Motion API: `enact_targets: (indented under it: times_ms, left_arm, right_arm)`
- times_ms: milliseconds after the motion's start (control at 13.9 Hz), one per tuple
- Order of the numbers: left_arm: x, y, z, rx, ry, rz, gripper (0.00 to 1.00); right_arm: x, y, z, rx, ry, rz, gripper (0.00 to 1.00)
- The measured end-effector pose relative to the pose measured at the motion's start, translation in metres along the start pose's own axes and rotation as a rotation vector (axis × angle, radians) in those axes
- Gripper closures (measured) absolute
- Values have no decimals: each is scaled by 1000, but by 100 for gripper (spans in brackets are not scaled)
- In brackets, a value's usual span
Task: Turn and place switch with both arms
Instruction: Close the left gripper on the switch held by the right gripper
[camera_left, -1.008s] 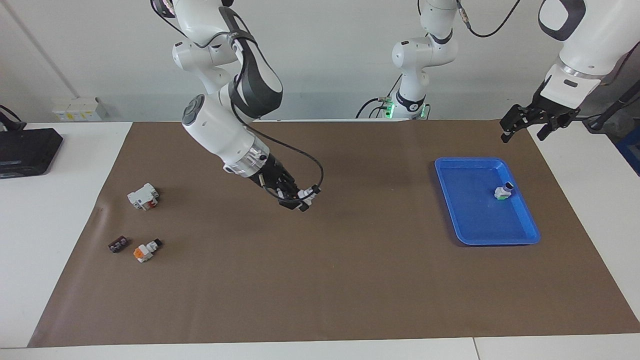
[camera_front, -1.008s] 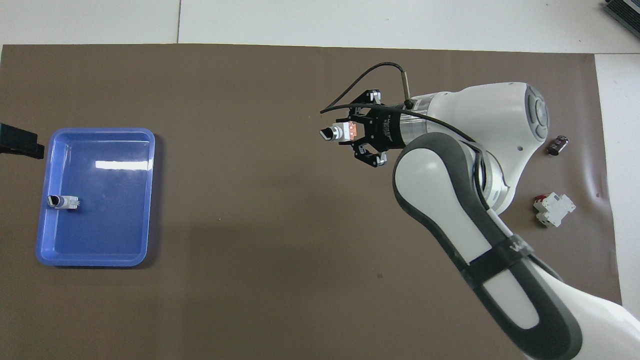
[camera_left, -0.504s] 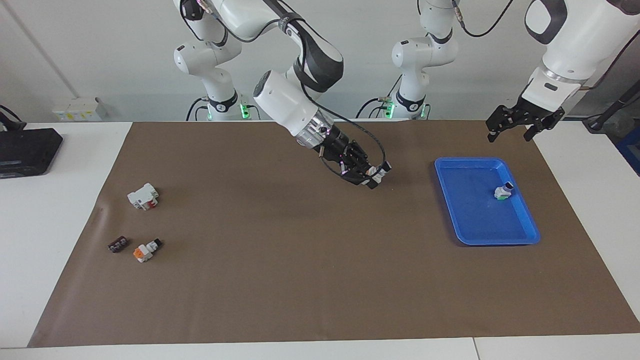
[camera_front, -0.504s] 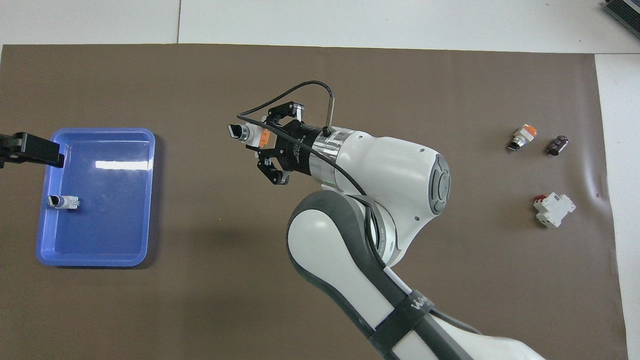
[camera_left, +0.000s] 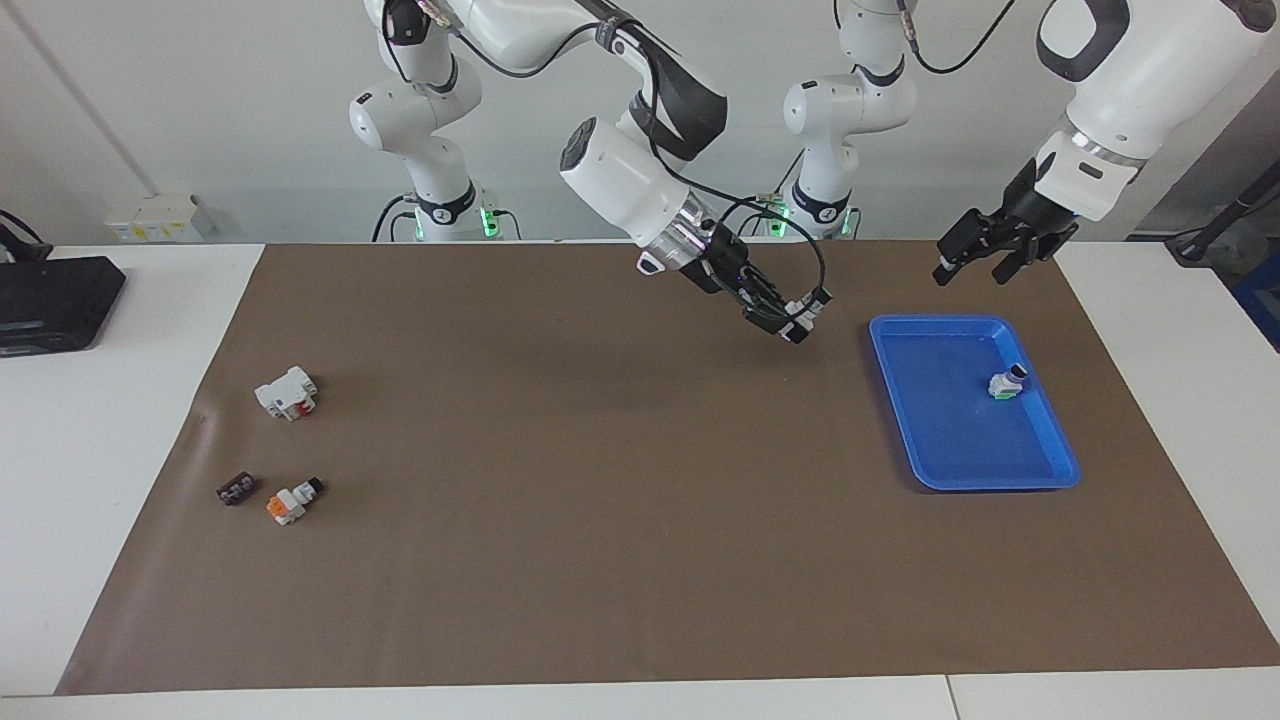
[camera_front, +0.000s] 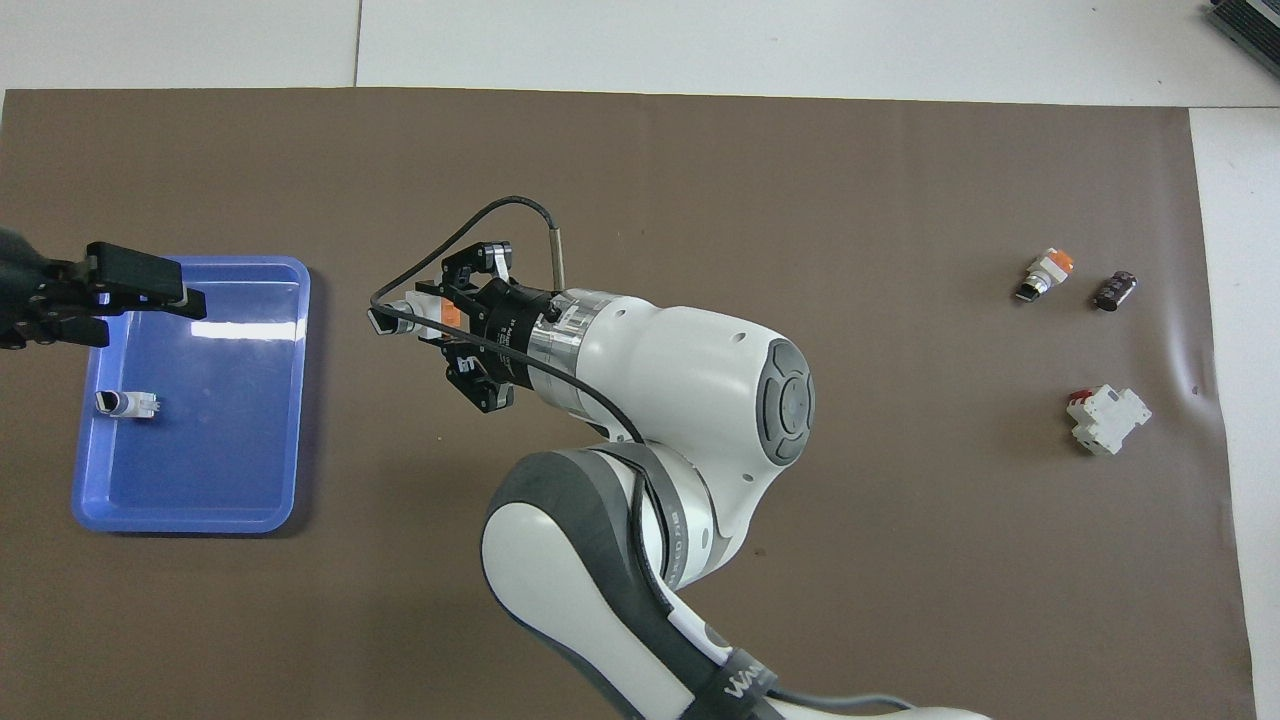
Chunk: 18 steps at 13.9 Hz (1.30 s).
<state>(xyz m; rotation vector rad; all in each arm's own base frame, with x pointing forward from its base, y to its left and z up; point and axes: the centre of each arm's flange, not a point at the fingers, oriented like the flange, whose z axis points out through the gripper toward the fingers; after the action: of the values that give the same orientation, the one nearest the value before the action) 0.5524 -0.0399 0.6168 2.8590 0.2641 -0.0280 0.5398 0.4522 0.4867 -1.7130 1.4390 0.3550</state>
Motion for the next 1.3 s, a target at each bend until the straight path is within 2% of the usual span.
enact_targets:
  times_ms: [216, 288, 360, 432, 504, 576, 648, 864, 936, 1295]
  left_arm:
    - [0, 16, 11, -149, -19, -168, 9]
    - [-3, 20, 18, -190, -37, -195, 17]
    - [-8, 21, 25, -232, -58, -221, 17]
    - [-13, 20, 32, -274, -76, -246, 28]
    - [-19, 19, 38, -318, -87, -270, 34]
    - [-25, 17, 43, -356, -96, -292, 35]
    - [-31, 16, 47, -383, -100, -308, 44]
    - [-37, 17, 48, -430, -82, -331, 47]
    - [-38, 18, 48, -439, -80, -333, 52]
    - [-47, 43, 64, -447, -73, -344, 58]
  right_arm:
    - [0, 2, 2, -21, 8, -18, 59]
    - [0, 2, 2, -23, 8, -14, 59]
    - [0, 2, 2, -25, 8, 0, 59]
    - [1, 1, 2, -27, 8, 15, 59]
    - [2, 1, 2, -29, 9, 25, 59]
    - [2, 1, 1, -28, 10, 29, 59]
    - [4, -1, 1, -26, 11, 32, 59]
    - [6, -3, -1, -21, 13, 34, 59]
    - [6, -3, -1, -21, 13, 34, 59]
    - [5, -3, -1, -21, 12, 34, 59]
